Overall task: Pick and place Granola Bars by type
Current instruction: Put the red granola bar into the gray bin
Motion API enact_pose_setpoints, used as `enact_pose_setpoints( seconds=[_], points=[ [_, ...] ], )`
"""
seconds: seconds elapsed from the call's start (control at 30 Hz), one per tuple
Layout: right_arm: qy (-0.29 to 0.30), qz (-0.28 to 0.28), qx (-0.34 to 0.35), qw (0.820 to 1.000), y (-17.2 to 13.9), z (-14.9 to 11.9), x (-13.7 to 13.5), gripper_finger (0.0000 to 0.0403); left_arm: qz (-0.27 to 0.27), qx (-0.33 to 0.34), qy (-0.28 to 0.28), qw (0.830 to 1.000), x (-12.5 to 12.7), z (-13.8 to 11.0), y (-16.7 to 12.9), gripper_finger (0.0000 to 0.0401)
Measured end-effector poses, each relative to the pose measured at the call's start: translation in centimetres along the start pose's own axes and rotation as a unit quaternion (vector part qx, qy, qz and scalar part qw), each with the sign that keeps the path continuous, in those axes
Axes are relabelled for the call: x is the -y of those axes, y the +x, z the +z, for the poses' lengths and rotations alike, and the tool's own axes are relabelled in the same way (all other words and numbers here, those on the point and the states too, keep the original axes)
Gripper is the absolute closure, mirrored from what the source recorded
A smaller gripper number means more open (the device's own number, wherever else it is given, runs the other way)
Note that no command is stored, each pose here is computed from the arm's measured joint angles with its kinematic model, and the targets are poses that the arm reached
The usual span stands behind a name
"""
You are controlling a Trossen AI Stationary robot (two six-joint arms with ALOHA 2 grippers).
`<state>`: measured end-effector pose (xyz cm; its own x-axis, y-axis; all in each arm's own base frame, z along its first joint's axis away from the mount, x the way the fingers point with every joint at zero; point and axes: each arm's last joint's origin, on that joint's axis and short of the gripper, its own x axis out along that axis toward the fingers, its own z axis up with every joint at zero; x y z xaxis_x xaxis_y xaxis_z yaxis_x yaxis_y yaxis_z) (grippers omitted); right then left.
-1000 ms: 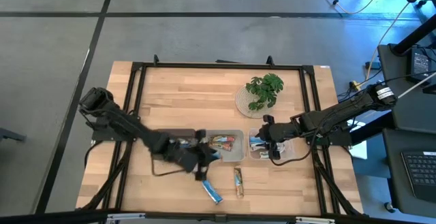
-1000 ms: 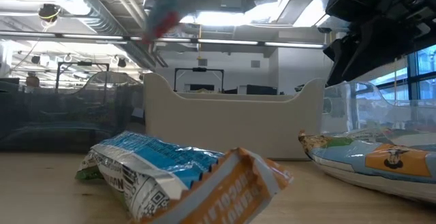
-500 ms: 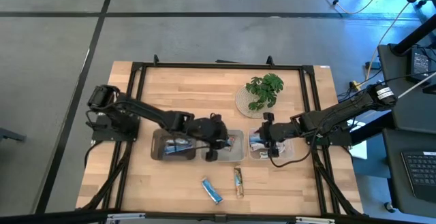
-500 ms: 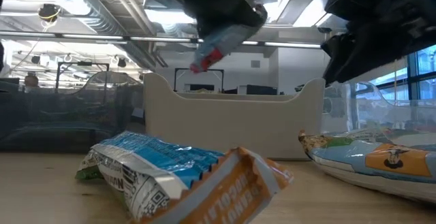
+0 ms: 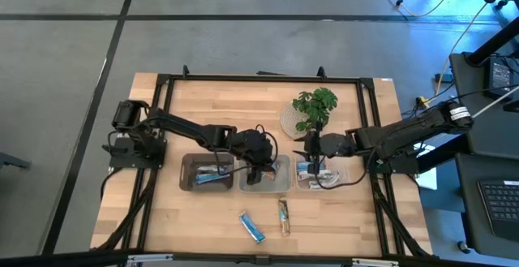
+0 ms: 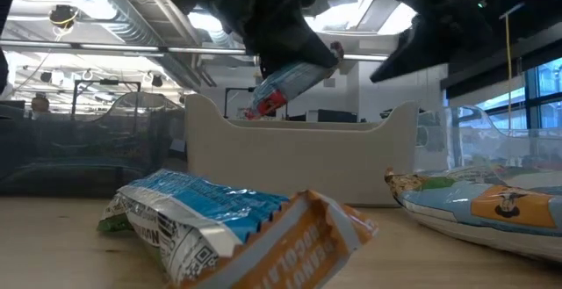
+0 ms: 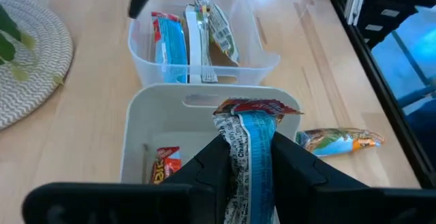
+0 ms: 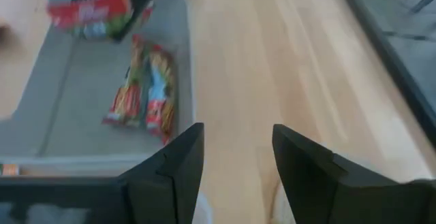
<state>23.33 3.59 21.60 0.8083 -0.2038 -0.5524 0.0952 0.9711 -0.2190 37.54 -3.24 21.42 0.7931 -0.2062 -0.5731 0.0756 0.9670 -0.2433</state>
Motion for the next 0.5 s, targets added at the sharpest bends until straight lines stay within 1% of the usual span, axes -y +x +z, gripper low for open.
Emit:
enact_pose_setpoints(
  seconds=[0.27,0.4,0.5],
  points=[
    [-0.001,-0.006,0.034,0.999,-0.5,2.4,0.6,0.0225,0.009,-0.010,-0.010,1.000,-0.8,-0.1,-0.1,0.0324],
    [-0.047,-0.011,0.042,0.998,-0.6,2.8,0.8,0.0225,0.010,-0.013,-0.012,1.000,-0.8,-0.2,-0.1,0.0320],
    [-0.050,-0.023,0.052,0.997,-0.4,3.1,1.4,0.0225,0.009,-0.015,-0.012,1.000,-0.8,-0.3,0.0,0.0322]
  ],
)
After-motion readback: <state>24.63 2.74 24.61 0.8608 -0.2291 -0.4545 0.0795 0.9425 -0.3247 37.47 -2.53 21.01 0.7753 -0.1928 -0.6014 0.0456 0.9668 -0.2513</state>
